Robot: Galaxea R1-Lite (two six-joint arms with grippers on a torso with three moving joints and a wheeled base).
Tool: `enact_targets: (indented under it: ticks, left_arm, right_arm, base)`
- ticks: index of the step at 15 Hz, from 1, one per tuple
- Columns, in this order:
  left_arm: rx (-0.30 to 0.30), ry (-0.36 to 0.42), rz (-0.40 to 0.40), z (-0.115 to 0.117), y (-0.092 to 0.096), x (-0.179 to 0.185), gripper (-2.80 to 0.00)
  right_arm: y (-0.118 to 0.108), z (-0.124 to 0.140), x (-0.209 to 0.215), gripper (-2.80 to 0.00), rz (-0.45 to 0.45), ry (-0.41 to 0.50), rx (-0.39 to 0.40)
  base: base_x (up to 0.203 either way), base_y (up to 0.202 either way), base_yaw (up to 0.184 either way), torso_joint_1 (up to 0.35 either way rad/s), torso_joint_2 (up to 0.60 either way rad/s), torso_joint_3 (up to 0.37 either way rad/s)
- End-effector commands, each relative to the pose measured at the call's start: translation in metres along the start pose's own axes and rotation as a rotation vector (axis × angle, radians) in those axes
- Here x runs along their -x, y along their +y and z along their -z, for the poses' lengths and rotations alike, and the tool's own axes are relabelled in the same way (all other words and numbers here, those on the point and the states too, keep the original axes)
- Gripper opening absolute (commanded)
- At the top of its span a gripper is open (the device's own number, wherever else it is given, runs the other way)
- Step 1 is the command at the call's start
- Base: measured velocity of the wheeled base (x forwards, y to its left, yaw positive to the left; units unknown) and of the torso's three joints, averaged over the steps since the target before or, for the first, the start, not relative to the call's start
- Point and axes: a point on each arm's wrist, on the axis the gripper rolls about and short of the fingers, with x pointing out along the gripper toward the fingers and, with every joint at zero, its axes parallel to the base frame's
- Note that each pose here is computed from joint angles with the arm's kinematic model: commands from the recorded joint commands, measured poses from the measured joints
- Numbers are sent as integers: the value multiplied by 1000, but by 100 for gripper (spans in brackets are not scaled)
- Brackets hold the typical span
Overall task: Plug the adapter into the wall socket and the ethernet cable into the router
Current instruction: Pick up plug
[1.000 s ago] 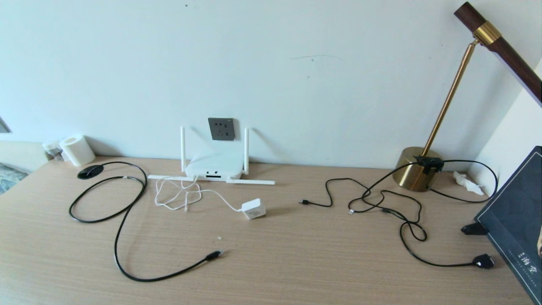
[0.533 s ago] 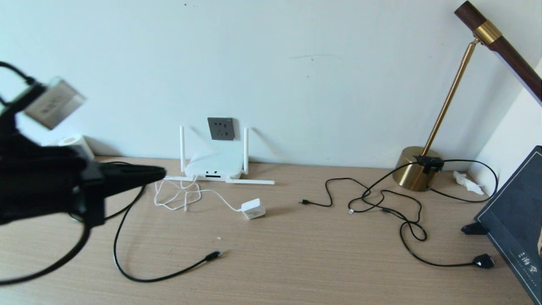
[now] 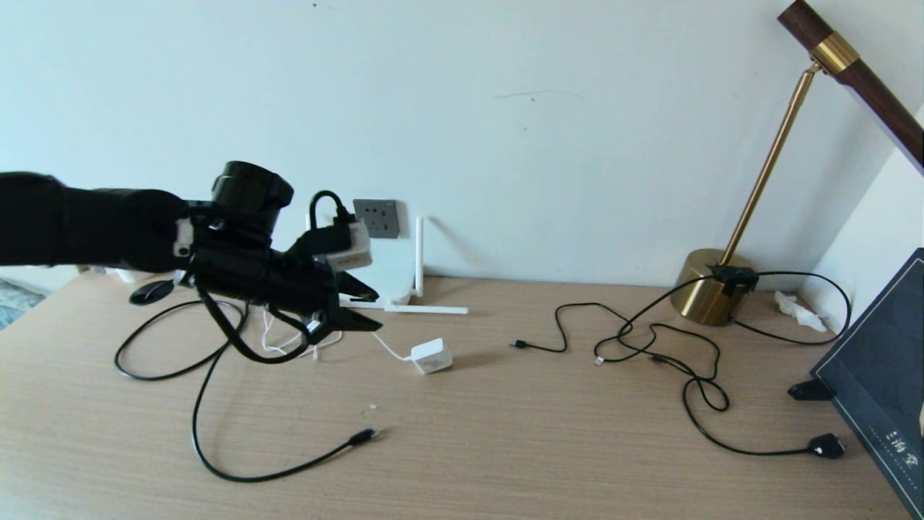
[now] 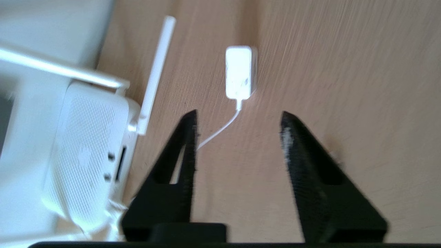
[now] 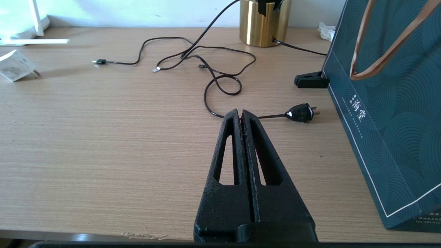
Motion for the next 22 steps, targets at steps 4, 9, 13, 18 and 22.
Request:
enact_targets:
  ticks: [4,9,13,18,22]
  left_arm:
    - [-295,47,163,20,29,-73,0]
    - [-283,105,330,-6,0,-109,0]
    - [-111,136,339,-11,-7,-124,0]
    - [-50,145,304,-12,-4,-125,0]
    - [-37,140,230,-9,3,-131,0]
  right_arm:
    - [0,0,0,-280,0,1,0]
    - [0,0,0,-280,1,1,0]
    - [0,0,0,-280,0,1,0]
    - [0,0,0,-280,0,1,0]
    - [0,0,0,-280,0,1,0]
  base:
    - [0,0,0,0,0,0]
    - [0,0,0,0,0,0]
    - [0,0,0,0,0,0]
    - [0,0,0,0,0,0]
    - [0,0,0,0,0,0]
